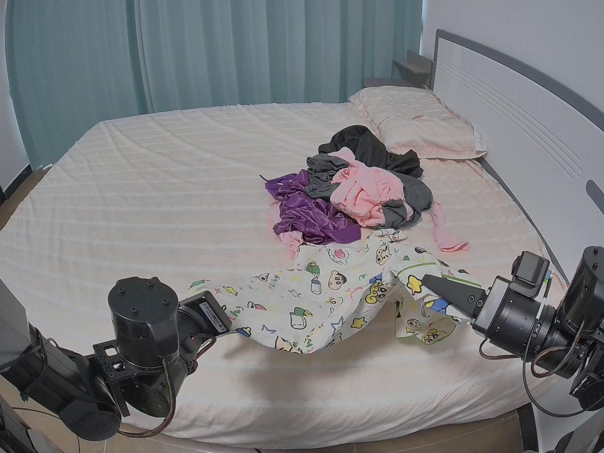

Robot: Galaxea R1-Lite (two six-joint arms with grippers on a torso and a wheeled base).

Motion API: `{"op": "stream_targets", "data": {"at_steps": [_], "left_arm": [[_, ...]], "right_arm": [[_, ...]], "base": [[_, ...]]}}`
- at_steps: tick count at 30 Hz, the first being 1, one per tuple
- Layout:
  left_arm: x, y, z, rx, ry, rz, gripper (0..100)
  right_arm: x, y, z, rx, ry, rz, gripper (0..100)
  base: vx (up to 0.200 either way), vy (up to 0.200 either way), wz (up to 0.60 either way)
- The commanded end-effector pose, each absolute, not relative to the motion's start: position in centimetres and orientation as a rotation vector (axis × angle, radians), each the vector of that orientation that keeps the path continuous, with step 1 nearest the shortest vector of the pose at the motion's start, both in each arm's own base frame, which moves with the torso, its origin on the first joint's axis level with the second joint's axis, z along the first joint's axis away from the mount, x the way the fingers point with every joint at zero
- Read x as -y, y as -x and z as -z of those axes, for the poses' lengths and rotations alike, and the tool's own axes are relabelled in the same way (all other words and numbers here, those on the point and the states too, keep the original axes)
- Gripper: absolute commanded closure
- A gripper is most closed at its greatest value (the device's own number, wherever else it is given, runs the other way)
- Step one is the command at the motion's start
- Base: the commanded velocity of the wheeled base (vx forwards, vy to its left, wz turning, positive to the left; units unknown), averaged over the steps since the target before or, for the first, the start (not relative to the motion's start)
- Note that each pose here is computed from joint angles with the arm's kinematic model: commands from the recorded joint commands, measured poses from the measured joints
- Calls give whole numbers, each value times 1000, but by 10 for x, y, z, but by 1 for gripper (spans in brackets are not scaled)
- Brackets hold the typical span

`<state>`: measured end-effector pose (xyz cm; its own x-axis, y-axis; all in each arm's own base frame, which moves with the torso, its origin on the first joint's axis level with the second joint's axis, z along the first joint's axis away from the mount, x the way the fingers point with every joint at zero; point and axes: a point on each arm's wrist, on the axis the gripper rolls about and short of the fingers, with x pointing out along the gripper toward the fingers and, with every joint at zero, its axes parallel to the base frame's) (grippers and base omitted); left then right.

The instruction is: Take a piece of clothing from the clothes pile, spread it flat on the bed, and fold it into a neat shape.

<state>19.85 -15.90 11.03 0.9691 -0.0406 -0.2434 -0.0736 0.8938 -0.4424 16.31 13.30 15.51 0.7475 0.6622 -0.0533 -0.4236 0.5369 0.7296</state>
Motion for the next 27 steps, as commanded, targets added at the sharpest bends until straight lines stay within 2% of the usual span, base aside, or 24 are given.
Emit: {"op": "stream_targets", "data": {"at_steps": [1,27], "left_arm": [[159,-198,-112,-247,470,-16,100],[158,-199,-114,-239,473,-18,100]], "right_arm": [[-132,-163,-156,-340,-764,-662,100],[-132,-163,-156,-336,-765,-654,100]], "base": [[0,200,0],[0,200,0]]}}
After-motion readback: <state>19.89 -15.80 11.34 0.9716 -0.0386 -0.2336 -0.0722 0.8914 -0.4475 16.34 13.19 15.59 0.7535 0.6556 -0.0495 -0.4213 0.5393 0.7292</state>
